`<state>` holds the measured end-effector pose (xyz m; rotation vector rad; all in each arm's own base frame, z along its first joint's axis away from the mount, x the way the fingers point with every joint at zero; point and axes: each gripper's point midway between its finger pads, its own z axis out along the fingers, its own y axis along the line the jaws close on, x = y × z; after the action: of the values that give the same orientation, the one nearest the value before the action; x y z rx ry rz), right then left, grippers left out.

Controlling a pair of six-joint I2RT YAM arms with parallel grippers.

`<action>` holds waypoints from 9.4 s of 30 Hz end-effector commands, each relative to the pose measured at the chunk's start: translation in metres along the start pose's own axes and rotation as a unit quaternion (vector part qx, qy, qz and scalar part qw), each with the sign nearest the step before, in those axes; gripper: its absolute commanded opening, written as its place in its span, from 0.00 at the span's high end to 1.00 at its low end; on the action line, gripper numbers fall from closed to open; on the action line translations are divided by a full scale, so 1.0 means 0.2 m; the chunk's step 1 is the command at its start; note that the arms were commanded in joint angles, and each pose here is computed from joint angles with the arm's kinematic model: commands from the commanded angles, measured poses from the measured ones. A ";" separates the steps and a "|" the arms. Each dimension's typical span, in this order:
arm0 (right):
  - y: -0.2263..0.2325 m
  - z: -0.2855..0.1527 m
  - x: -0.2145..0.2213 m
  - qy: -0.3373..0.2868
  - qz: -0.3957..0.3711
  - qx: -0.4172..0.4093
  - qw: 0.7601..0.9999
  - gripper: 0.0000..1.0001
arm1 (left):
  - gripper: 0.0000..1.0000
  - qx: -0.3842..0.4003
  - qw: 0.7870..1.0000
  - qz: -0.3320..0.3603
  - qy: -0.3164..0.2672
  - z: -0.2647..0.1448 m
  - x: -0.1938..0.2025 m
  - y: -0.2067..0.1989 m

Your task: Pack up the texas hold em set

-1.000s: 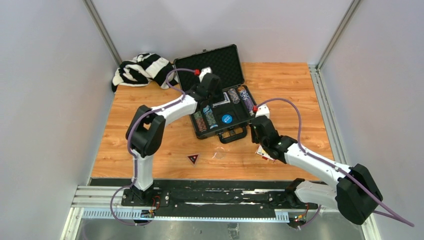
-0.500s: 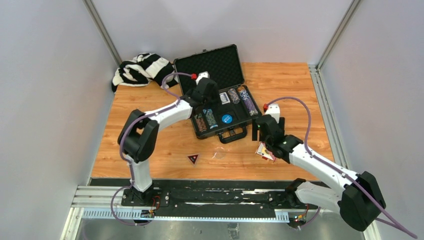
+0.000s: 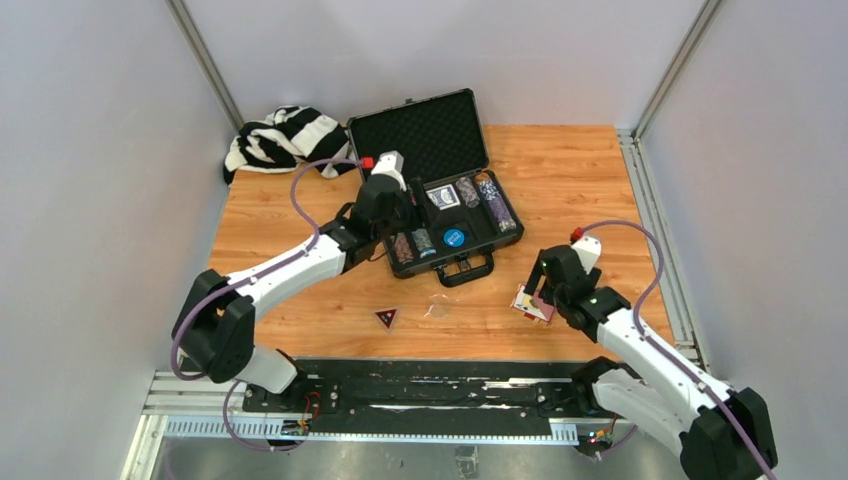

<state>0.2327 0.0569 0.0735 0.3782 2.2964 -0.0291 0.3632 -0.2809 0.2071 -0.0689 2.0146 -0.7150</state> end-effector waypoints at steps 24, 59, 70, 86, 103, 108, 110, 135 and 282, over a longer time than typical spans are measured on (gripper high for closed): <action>0.25 -0.02 0.32 0.079 0.206 -0.237 0.946 0.46 | 0.33 -0.021 0.998 0.013 0.060 -0.16 0.33 0.22; 0.39 0.05 0.16 0.155 -0.241 -0.228 0.931 0.14 | 0.33 -0.042 0.997 0.049 0.034 -0.17 0.27 0.27; 0.36 0.14 0.21 0.207 -0.250 -0.178 0.929 0.13 | 0.33 -0.045 0.997 0.048 0.038 -0.17 0.30 0.30; 0.40 0.17 0.38 0.251 -0.294 -0.146 0.911 0.31 | 0.33 -0.041 0.998 0.036 0.044 -0.18 0.32 0.33; 0.57 -0.19 0.06 0.080 -0.332 -0.278 0.898 0.72 | 0.32 0.099 0.985 -0.025 0.141 -0.19 0.34 -0.02; 0.70 -0.32 0.11 0.046 -0.387 -0.334 0.858 0.73 | 0.33 0.242 0.946 -0.063 0.209 -0.24 0.41 -0.27; 0.75 -0.36 0.11 0.033 -0.399 -0.345 0.849 0.73 | 0.33 0.262 0.935 -0.066 0.231 -0.25 0.45 -0.31; 0.97 -0.52 -0.05 -0.047 -0.410 -0.388 0.824 0.72 | 0.47 0.336 0.882 -0.059 0.325 -0.41 0.67 -0.40; 0.69 -0.46 -0.19 -0.172 -0.244 -0.326 0.897 0.40 | 0.06 -0.047 0.998 -0.031 0.039 0.22 0.39 -0.05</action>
<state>0.2288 0.1894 0.1872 -0.5197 1.8209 0.3679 0.3618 -0.3567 0.1085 -0.1615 2.1906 -0.7148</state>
